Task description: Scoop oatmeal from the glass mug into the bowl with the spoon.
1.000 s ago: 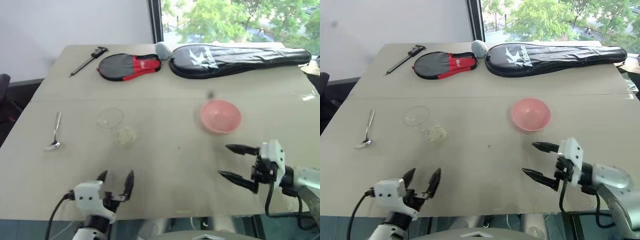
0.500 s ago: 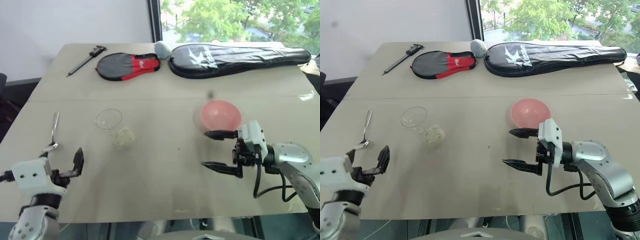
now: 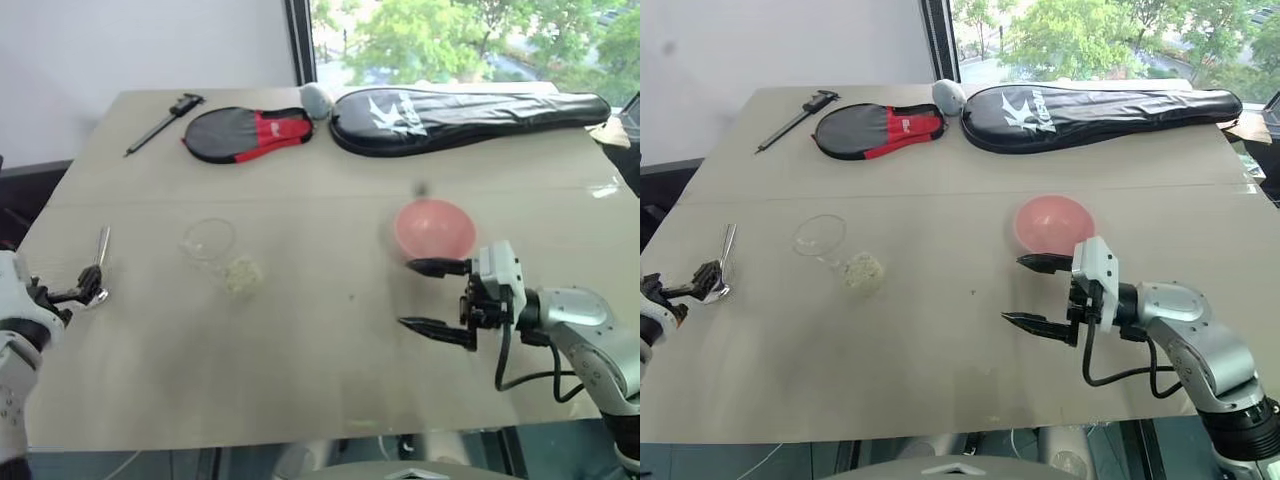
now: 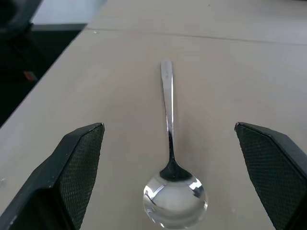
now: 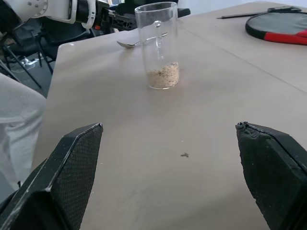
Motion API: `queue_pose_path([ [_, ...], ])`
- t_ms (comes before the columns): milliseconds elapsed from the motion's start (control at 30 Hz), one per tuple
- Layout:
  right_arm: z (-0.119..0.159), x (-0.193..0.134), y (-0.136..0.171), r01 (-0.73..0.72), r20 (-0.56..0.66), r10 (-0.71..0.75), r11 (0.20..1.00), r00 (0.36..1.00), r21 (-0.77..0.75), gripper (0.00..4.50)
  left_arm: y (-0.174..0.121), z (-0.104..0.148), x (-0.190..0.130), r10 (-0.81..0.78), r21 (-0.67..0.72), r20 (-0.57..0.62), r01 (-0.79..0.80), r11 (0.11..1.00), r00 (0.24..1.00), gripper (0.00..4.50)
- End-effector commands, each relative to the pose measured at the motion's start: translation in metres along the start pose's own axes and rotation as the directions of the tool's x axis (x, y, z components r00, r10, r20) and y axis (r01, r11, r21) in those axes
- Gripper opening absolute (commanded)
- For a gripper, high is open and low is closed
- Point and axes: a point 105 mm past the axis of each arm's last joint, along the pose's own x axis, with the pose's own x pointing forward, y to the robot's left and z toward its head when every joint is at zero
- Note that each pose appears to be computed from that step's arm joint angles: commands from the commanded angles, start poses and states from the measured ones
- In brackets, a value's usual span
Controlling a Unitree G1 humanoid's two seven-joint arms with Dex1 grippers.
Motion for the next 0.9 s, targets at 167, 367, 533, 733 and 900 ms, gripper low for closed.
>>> queue_pose_path([
  [167, 0.017, 0.001, -0.003, 0.043, 0.044, -0.041, 0.998, 0.998, -0.055, 4.47, 0.016, -0.028, 0.031, -0.062, 0.008, -0.116, 0.064, 0.998, 0.991, 4.5],
  [367, 0.019, 0.004, -0.003, 0.048, 0.049, -0.045, 0.997, 0.998, -0.062, 4.47, 0.016, -0.046, 0.05, -0.126, 0.063, -0.223, 0.143, 0.988, 0.967, 4.5],
  [533, 0.021, 0.005, -0.005, 0.06, 0.051, -0.056, 0.996, 0.997, -0.068, 4.5, 0.02, -0.048, 0.055, -0.133, 0.071, -0.262, 0.156, 0.985, 0.956, 3.25],
  [733, 0.023, 0.005, -0.006, 0.08, 0.07, -0.076, 0.995, 0.995, -0.055, 4.5, 0.019, -0.053, 0.055, -0.165, 0.048, -0.257, 0.183, 0.982, 0.952, 0.65],
  [900, 0.024, 0.004, -0.012, 0.093, 0.07, -0.088, 0.994, 0.994, -0.057, 4.5, 0.019, -0.054, 0.053, -0.175, 0.011, -0.229, 0.182, 0.983, 0.958, 0.01],
])
